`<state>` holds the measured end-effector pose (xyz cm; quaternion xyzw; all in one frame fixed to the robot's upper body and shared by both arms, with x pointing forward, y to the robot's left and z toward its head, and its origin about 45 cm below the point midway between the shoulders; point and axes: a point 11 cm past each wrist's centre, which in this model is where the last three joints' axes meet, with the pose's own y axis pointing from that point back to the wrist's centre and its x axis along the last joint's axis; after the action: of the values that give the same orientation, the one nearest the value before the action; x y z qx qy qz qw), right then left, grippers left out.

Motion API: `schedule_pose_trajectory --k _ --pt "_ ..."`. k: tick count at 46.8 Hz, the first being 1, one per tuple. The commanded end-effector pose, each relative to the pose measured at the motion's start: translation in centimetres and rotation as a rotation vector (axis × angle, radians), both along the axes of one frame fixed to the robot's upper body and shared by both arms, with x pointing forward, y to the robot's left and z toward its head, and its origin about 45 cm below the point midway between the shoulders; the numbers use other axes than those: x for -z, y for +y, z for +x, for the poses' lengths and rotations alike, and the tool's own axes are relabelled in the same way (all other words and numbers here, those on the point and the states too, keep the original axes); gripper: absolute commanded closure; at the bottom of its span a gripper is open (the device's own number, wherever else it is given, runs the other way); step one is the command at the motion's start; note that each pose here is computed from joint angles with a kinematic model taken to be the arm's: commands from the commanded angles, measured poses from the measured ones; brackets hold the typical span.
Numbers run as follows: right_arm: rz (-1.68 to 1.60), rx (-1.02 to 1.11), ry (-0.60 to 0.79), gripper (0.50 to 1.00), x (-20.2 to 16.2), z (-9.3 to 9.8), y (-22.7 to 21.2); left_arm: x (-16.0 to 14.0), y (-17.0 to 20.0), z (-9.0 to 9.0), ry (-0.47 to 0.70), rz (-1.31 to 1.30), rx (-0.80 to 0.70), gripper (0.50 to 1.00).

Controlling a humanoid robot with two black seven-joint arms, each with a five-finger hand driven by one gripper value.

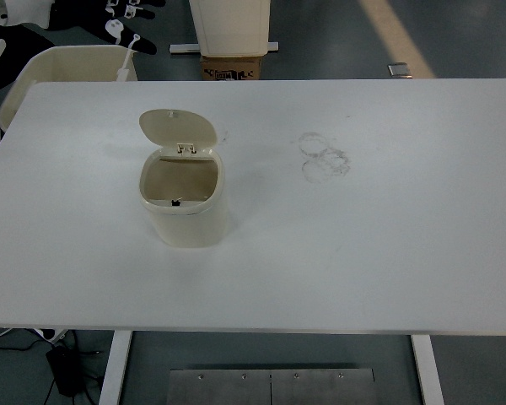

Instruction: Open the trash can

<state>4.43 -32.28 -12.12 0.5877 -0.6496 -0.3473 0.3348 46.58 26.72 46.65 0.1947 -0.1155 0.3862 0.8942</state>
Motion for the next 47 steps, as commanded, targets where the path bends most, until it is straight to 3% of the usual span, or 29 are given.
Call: schedule_pose_trajectory --k 1,20,33,47 --pt "0.0 0.001 -0.001 0.509 0.0 0.0 0.0 -0.8 0.9 0.8 -0.002 -0.068 -0.045 0.5" --pt "0.0 0.001 0.001 0.509 0.0 0.0 0.0 -3.7 6.6 4.1 -0.064 -0.4 -0.26 0.5" --pt "-0.002 0.002 0.004 0.509 0.0 -0.2 0.0 0.0 11.7 4.5 -0.001 -0.697 -0.404 0.5" --pt "-0.002 0.0 0.004 0.509 0.0 -0.2 0.0 4.1 16.9 3.5 0.014 -0.902 -0.534 0.5"
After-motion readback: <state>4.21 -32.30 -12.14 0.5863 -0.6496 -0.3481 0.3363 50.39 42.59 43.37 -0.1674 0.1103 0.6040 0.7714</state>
